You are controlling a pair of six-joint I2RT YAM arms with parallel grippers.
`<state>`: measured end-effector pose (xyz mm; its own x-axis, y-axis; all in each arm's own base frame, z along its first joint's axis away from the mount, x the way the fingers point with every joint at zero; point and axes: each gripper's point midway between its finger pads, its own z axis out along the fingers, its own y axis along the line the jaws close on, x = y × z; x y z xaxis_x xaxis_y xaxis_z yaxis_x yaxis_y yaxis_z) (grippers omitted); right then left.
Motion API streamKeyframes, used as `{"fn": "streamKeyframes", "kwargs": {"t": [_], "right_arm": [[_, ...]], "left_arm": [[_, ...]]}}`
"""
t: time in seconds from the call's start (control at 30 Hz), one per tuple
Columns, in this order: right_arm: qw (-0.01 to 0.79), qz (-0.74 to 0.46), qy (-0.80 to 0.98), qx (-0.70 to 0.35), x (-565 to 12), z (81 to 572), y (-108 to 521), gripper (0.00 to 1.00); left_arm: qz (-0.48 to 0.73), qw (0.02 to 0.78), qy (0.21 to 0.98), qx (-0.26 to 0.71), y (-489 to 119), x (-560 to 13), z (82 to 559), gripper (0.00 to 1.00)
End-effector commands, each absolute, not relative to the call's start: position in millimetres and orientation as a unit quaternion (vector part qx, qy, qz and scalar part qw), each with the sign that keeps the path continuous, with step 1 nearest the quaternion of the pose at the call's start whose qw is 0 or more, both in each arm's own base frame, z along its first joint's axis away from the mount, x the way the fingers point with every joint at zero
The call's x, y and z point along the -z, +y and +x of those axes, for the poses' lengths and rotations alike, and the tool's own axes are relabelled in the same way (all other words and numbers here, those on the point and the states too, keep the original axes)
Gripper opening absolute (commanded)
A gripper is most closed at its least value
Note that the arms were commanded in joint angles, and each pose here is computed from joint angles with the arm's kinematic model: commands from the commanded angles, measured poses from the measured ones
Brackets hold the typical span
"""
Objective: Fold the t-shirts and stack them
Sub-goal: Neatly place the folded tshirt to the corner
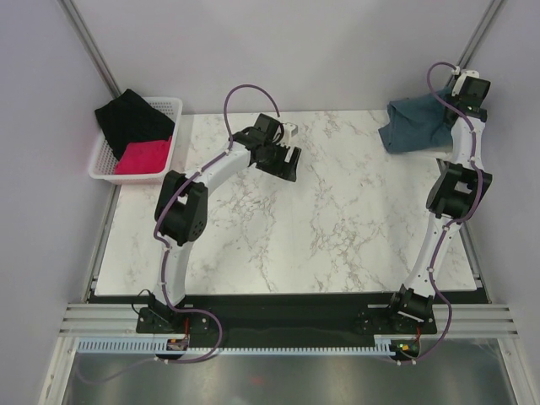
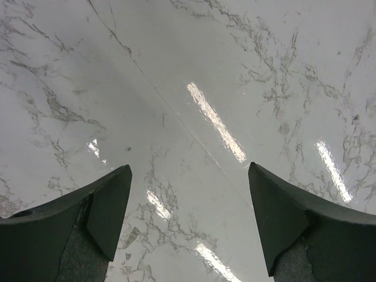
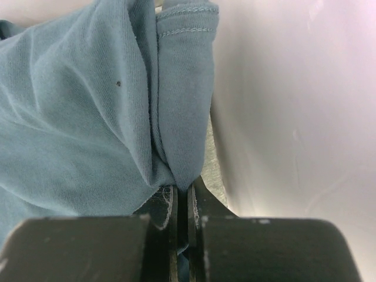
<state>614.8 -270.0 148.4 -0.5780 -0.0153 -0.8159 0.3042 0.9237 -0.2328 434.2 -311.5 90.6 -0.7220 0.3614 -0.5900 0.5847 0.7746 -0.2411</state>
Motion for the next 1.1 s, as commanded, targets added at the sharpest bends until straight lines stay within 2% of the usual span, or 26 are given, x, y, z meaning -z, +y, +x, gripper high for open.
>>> {"fn": "streamKeyframes", "kwargs": {"t": [0.0,0.33,0.37,0.43,0.47,0.6,0.73,0.9,1.07], "right_arm": [[0.488,0.118,0.832,0.235,-185.1,614.4,-304.4,0.0],[0.474,0.126,0.832,0.259,-177.2,611.2,-308.7,0.0],[0.472,0.128,0.832,0.263,-176.5,611.2,-307.5,0.03],[0.473,0.128,0.83,0.267,-180.5,611.2,-306.4,0.18],[0.474,0.129,0.829,0.265,-181.5,612.0,-303.4,0.48],[0.493,0.134,0.822,0.253,-207.0,613.0,-288.6,0.85],[0.526,0.139,0.803,0.242,-246.9,615.8,-268.4,0.97],[0.569,0.121,0.787,0.205,-296.8,617.0,-229.7,0.98],[0.587,0.067,0.805,0.051,-305.4,621.2,-148.2,0.98]], "left_arm": [[0.279,0.301,0.889,0.202,-311.5,-114.6,442.3,0.88],[0.279,0.306,0.888,0.199,-311.6,-116.9,443.5,0.88],[0.279,0.304,0.889,0.199,-311.5,-116.2,442.8,0.88],[0.279,0.305,0.889,0.197,-310.9,-116.0,443.3,0.89],[0.279,0.305,0.889,0.198,-311.0,-116.6,443.6,0.89],[0.277,0.309,0.889,0.195,-311.0,-118.9,445.0,0.91],[0.278,0.313,0.886,0.198,-313.2,-122.6,446.6,0.91],[0.277,0.317,0.884,0.203,-316.2,-126.9,447.9,0.91],[0.266,0.339,0.882,0.19,-312.9,-141.5,456.0,0.91]]}}
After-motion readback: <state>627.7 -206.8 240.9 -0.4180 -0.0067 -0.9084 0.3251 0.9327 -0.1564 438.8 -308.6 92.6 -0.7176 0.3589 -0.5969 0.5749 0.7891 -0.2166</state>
